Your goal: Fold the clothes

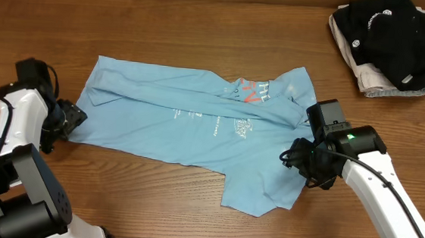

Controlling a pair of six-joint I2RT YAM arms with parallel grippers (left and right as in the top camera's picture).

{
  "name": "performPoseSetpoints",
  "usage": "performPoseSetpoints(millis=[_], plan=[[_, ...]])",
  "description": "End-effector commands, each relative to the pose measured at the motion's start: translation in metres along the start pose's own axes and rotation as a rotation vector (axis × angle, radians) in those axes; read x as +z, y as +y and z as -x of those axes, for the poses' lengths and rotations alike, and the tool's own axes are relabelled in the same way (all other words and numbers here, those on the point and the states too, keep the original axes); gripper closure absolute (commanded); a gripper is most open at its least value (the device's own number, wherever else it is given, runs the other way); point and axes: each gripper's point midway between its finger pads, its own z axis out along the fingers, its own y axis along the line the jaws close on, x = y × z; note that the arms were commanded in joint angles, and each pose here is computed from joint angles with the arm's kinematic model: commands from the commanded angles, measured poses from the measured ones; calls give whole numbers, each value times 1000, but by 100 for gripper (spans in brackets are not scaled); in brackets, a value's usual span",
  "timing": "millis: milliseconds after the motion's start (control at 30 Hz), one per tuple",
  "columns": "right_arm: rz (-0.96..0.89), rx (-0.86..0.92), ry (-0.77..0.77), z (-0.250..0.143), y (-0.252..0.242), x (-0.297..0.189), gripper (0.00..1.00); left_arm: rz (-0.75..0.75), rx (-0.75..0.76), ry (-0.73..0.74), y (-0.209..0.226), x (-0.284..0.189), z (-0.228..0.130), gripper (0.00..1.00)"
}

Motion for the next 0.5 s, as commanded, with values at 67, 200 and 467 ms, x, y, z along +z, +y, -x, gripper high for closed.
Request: performPoseSetpoints(millis=[67,200,467], plan=[[11,-1,-4,0,3,1,34,-20,30,-6,-1,15,-7,16],[12,-1,-9,1,3,1,34,-28,24,-34,-1,26,-7,15],[13,-1,-10,2,4,1,34,-78,14,-104,-10,35,4,29]])
